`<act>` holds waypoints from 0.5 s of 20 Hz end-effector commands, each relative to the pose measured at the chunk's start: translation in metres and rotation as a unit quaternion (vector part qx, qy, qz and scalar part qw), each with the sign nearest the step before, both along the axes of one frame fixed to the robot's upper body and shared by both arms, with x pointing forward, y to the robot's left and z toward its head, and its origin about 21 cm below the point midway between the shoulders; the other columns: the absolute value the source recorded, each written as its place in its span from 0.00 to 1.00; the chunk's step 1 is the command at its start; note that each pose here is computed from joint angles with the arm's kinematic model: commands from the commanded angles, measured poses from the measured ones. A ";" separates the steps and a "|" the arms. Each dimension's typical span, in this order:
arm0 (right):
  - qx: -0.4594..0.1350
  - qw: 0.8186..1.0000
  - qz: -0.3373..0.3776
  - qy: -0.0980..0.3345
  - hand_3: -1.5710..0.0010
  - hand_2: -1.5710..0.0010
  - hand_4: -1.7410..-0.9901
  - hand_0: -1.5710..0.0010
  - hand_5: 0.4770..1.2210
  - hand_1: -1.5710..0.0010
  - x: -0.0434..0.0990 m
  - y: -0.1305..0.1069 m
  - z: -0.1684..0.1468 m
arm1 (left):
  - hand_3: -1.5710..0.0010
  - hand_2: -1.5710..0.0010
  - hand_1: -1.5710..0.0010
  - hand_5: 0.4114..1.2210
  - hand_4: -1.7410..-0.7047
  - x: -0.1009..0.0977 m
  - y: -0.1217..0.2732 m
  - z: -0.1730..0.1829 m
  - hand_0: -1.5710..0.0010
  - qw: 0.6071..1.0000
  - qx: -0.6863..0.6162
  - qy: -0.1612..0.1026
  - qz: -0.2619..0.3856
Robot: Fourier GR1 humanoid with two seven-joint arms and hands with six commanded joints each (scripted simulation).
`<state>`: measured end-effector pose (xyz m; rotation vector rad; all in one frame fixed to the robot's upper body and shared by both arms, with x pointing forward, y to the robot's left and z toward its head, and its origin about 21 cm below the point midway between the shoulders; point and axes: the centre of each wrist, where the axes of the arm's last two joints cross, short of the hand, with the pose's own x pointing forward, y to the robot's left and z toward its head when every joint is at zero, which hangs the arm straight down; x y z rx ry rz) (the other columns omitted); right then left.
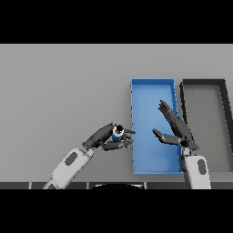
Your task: Pick up the blue pipe and place it into the blue bin.
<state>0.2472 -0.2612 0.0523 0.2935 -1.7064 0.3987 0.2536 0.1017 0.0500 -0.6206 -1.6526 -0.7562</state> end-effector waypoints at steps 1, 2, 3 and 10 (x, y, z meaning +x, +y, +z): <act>0.006 0.999 0.032 0.000 1.00 1.00 0.63 1.00 0.08 1.00 0.002 0.002 0.012 | 0.08 0.00 0.00 1.00 0.01 0.000 0.001 -0.001 0.00 1.000 -0.001 0.001 0.001; 0.012 0.998 0.063 0.001 1.00 1.00 0.60 1.00 0.07 1.00 0.005 0.004 0.023 | 0.08 0.00 0.00 1.00 0.01 0.000 0.000 0.001 0.00 1.000 0.005 -0.002 -0.002; 0.015 0.995 0.097 -0.002 1.00 1.00 0.57 1.00 0.05 1.00 0.006 0.007 0.035 | 0.08 0.00 0.00 1.00 0.01 0.001 0.002 -0.001 0.00 1.000 0.008 -0.001 0.000; -0.036 0.963 0.261 -0.049 1.00 1.00 0.54 1.00 0.02 1.00 0.016 0.041 0.103 | 0.08 0.00 0.00 1.00 0.01 0.005 0.000 0.006 0.00 1.000 0.020 -0.010 0.003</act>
